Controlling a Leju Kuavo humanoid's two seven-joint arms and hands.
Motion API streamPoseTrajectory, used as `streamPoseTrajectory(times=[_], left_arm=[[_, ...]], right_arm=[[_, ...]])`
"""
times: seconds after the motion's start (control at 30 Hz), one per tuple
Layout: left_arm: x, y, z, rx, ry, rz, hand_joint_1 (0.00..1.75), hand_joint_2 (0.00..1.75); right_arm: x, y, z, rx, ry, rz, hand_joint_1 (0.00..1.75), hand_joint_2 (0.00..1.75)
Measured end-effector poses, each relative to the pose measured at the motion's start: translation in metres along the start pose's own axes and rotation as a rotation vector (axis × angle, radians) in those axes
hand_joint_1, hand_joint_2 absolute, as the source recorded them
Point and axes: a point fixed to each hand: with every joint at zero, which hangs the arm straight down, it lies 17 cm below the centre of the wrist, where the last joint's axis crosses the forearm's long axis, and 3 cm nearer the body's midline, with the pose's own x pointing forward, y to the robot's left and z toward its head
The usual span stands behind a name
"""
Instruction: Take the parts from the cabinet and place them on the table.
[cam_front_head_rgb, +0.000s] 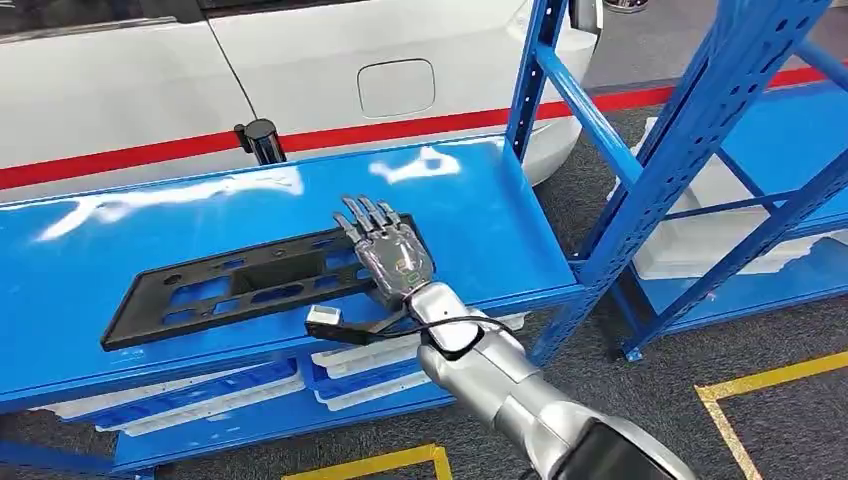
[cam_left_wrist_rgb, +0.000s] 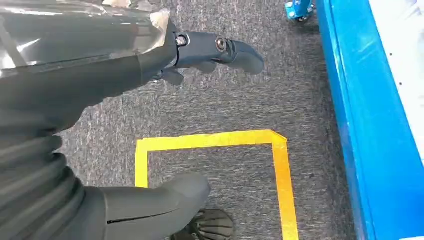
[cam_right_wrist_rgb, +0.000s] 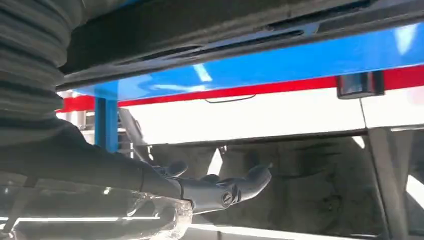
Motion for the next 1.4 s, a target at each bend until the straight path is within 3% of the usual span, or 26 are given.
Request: streamPoseTrajectory(times=[0.1, 0.13, 0.17, 0.4, 0.43, 0.5, 0.53, 0.6, 0.8, 1.4], left_arm=[[0.004, 0.003, -0.001, 0.022, -0.019, 0.0, 0.0, 0.0], [0.006, 0.004, -0.001, 0.031, -0.027, -0.003, 0.0, 0.0], [0.007, 0.005, -0.001, 0.039, -0.034, -0.008, 0.0, 0.0], [0.016, 0.012, -0.001, 0.085, -0.077, -0.025, 0.0, 0.0], [0.017, 0.013, -0.001, 0.09, -0.086, -0.024, 0.0, 1.75], [0.021, 0.016, -0.001, 0.108, -0.105, -0.009, 0.0, 1.75], [0.022, 0.018, -0.001, 0.116, -0.111, -0.004, 0.0, 1.75], [0.024, 0.022, -0.001, 0.134, -0.123, -0.007, 0.0, 1.75], [0.032, 0.026, -0.003, 0.161, -0.149, 0.003, 0.0, 1.75], [0.042, 0.03, -0.007, 0.181, -0.159, 0.048, 0.0, 1.75]], right_arm=[[-0.003, -0.001, -0.002, 0.001, 0.009, 0.009, 0.0, 1.75], [-0.003, -0.001, -0.004, 0.0, 0.011, 0.011, 1.5, 1.75], [-0.004, -0.001, -0.004, 0.003, 0.012, 0.015, 1.75, 1.75], [-0.009, 0.005, -0.004, 0.022, 0.02, 0.013, 1.71, 1.75], [-0.011, 0.006, -0.004, 0.024, 0.023, 0.013, 1.64, 1.75], [-0.011, 0.007, -0.003, 0.026, 0.02, 0.012, 1.59, 1.75], [-0.012, 0.008, -0.003, 0.027, 0.022, 0.01, 1.69, 1.75], [-0.011, 0.007, -0.004, 0.027, 0.016, 0.009, 1.64, 1.75], [-0.014, -0.006, -0.012, -0.004, 0.002, 0.02, 1.75, 1.75], [0.006, -0.045, -0.024, -0.086, -0.05, 0.011, 1.71, 1.75]])
